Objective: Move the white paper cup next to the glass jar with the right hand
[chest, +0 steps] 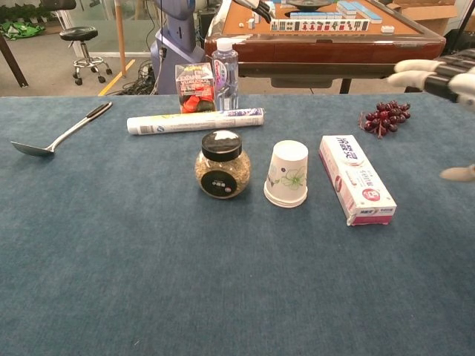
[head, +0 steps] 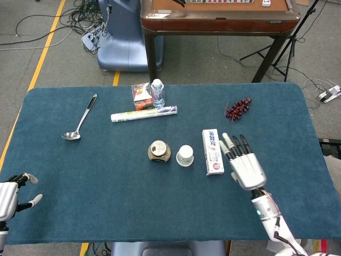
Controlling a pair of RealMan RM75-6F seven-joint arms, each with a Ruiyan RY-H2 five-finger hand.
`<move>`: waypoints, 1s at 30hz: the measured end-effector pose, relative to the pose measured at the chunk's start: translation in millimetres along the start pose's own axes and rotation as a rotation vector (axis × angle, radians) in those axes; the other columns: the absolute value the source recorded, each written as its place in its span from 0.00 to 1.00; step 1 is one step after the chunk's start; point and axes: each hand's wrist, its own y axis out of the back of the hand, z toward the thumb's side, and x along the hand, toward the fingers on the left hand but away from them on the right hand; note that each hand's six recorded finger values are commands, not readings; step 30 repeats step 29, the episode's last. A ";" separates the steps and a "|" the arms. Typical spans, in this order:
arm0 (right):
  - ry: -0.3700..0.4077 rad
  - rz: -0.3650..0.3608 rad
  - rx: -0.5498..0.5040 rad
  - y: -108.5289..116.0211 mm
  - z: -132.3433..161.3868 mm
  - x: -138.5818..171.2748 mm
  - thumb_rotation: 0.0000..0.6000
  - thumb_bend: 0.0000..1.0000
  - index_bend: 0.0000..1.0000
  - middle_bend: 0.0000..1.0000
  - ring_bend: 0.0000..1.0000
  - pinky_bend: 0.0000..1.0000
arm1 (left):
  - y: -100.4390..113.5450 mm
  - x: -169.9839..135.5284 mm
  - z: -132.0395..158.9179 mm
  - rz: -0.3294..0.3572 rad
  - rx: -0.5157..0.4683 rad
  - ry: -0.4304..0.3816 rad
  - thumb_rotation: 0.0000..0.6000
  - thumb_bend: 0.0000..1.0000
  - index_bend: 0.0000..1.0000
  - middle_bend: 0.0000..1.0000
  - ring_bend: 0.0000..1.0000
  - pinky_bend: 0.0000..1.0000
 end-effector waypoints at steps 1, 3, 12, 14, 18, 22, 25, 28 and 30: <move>-0.031 0.015 0.006 -0.6 -10.6 8.7 1.00 0.00 0.00 0.00 0.00 0.04 | 0.7 -0.3 0.7 0.004 0.002 -0.002 1.00 0.09 0.50 0.48 0.49 0.66; -0.070 0.035 0.009 -2.2 -23.8 21.1 1.00 0.00 0.00 0.00 0.00 0.04 | 2.2 -1.0 2.5 0.013 0.005 -0.008 1.00 0.09 0.49 0.48 0.49 0.66; -0.206 0.087 -0.047 -11.7 -62.4 71.3 1.00 0.00 0.07 0.01 0.00 0.04 | 6.8 -4.3 6.4 0.039 0.016 -0.023 1.00 0.09 0.46 0.48 0.46 0.64; -0.247 0.090 -0.066 -14.7 -71.4 83.3 1.00 0.00 0.08 0.02 0.00 0.04 | 7.3 -4.7 6.3 0.038 0.018 -0.022 1.00 0.09 0.46 0.48 0.46 0.64; -0.313 0.103 -0.082 -23.0 -88.3 100.8 1.00 0.00 0.08 0.02 0.00 0.04 | 7.2 -4.4 7.3 0.034 0.020 -0.023 1.00 0.09 0.46 0.48 0.46 0.64; -0.335 0.106 -0.090 -23.8 -97.9 104.3 1.00 0.00 0.08 0.02 0.00 0.04 | 6.2 -3.1 9.7 0.030 0.025 -0.031 1.00 0.09 0.46 0.48 0.46 0.64; -0.340 0.100 -0.102 -23.1 -101.9 103.2 1.00 0.00 0.08 0.02 0.00 0.04 | 3.6 -1.8 11.2 0.020 0.023 -0.037 1.00 0.09 0.46 0.48 0.46 0.64; -0.346 0.106 -0.116 -24.8 -104.5 100.9 1.00 0.00 0.08 0.02 0.00 0.04 | -0.9 -0.8 11.9 0.001 0.024 -0.040 1.00 0.09 0.46 0.48 0.46 0.64; -0.344 0.109 -0.120 -25.6 -104.4 100.3 1.00 0.00 0.08 0.02 0.00 0.04 | -2.3 -0.5 12.1 -0.005 0.025 -0.041 1.00 0.09 0.46 0.48 0.46 0.64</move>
